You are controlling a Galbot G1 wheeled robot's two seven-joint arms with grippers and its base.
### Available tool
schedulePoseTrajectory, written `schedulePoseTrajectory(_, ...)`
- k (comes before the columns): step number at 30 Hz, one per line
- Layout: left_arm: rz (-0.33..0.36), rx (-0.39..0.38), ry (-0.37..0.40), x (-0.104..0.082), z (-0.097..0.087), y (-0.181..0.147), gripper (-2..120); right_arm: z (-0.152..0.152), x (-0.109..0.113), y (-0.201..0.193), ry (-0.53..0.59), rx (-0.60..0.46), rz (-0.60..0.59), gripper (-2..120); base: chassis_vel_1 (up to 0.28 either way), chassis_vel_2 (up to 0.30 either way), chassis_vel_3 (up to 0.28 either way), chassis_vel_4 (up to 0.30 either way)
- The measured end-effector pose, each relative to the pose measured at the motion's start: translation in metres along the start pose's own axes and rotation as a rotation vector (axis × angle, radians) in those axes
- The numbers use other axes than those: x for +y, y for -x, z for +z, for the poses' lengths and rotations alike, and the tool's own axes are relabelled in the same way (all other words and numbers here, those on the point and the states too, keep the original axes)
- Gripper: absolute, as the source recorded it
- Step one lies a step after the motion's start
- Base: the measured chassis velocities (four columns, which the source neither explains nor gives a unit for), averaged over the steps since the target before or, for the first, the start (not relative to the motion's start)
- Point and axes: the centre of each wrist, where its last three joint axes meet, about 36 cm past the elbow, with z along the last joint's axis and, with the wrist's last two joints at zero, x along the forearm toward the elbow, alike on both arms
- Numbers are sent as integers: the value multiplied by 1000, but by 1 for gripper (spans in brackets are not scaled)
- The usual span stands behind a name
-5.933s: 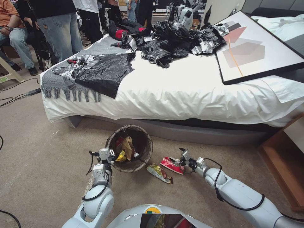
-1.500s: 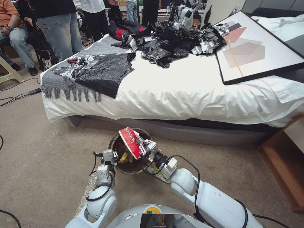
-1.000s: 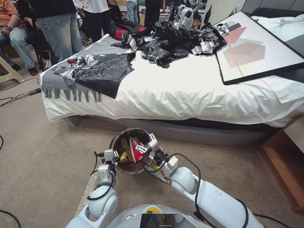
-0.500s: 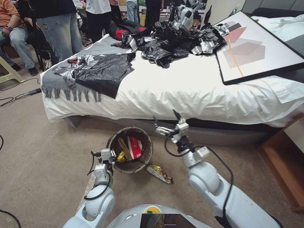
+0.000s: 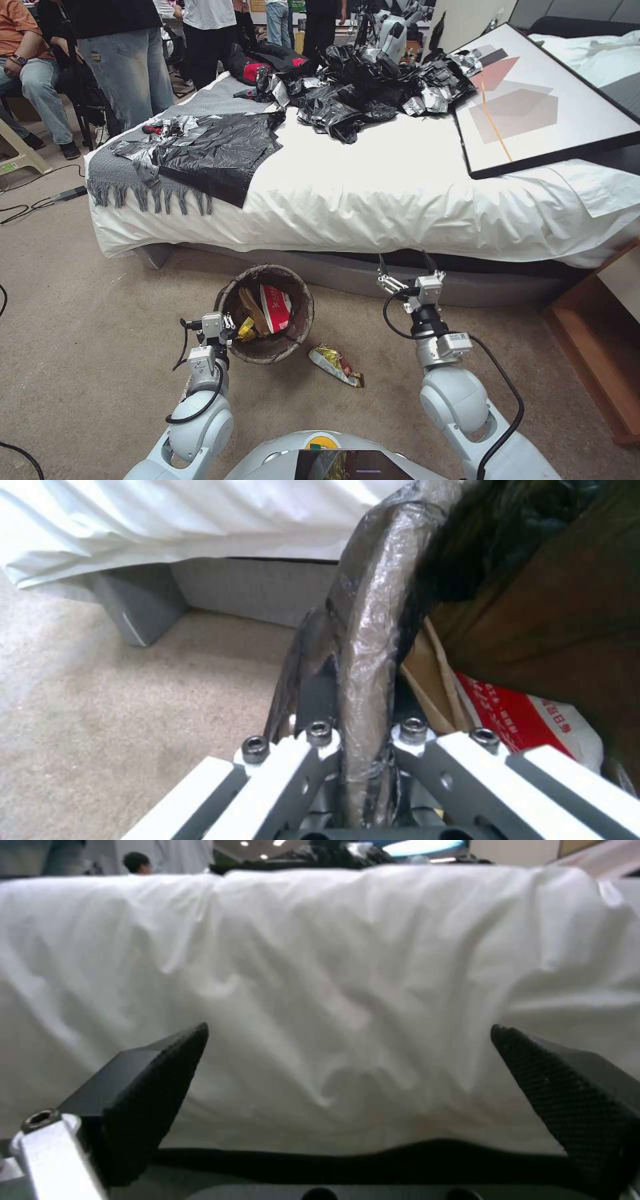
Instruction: Pick up the trash bin, then pick up the garbage from the floor and place it into the trash bin.
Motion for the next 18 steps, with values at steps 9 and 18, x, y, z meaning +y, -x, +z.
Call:
schedulePoseTrajectory(9, -27, -12, 1, 11, -3, -2, 0, 40, 0, -25, -52, 76, 249, 100, 0, 0, 0, 0)
schedulePoseTrajectory(18, -29, -15, -3, 12, -4, -7, 0, 57, 5, -32, -51, 94, 277, 100, 0, 0, 0, 0)
